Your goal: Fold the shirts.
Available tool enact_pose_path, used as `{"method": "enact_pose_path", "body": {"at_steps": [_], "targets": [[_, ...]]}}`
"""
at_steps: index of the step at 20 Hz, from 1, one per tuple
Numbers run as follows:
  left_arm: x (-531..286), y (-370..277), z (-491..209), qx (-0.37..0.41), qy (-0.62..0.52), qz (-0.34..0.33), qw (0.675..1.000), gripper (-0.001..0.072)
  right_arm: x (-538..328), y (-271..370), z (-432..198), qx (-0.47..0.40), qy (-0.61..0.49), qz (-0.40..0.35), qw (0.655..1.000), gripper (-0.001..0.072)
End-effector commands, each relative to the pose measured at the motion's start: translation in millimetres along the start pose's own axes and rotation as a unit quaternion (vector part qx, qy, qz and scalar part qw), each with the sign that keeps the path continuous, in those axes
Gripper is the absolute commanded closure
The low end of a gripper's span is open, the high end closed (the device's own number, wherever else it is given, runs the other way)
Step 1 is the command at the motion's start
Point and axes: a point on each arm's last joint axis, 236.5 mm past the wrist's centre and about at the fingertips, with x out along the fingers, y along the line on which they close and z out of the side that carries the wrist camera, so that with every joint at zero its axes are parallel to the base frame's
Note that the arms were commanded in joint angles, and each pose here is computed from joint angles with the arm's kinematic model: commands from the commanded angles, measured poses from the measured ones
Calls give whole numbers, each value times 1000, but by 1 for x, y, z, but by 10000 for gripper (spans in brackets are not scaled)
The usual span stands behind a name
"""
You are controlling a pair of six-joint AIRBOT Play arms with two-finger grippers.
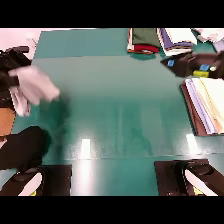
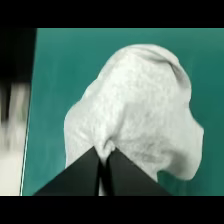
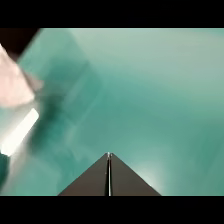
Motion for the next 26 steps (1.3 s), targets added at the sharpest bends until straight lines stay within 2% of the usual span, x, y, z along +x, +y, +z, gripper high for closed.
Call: {"method": "enact_pose_path", "body": {"at_steps": [1, 5, 12, 13, 14, 15, 18, 21, 24, 26], "targets": [[-95, -60, 104, 60, -147, -75, 984, 689, -28, 21, 52, -36, -64, 3, 997, 700], [-151, -149, 119, 132, -200, -194, 951, 689, -46, 39, 98, -65, -108, 9, 992, 701], [-85, -320, -4, 293, 1, -325, 899, 683, -47, 52, 125, -97, -96, 24, 990, 700], [-75, -342, -18, 299, 19, -339, 892, 598, -45, 53, 123, -100, -85, 26, 991, 700], [-65, -360, -29, 298, 32, -352, 887, 226, -42, 52, 120, -101, -73, 28, 992, 700], [-54, -369, -33, 287, 40, -353, 890, 95, -40, 52, 118, -102, -64, 30, 992, 700], [-12, -338, -20, 232, 62, -311, 919, 95, -33, 47, 108, -96, -46, 30, 994, 701], [44, -258, -10, 129, 113, -241, 955, 95, -24, 40, 94, -86, -23, 30, 996, 701], [82, -227, -63, 21, 202, -254, 946, 94, -10, 30, 78, -70, 2, 29, 997, 700], [100, -226, -120, -11, 257, -263, 930, 95, 1, 21, 64, -56, 23, 28, 998, 700]]}}
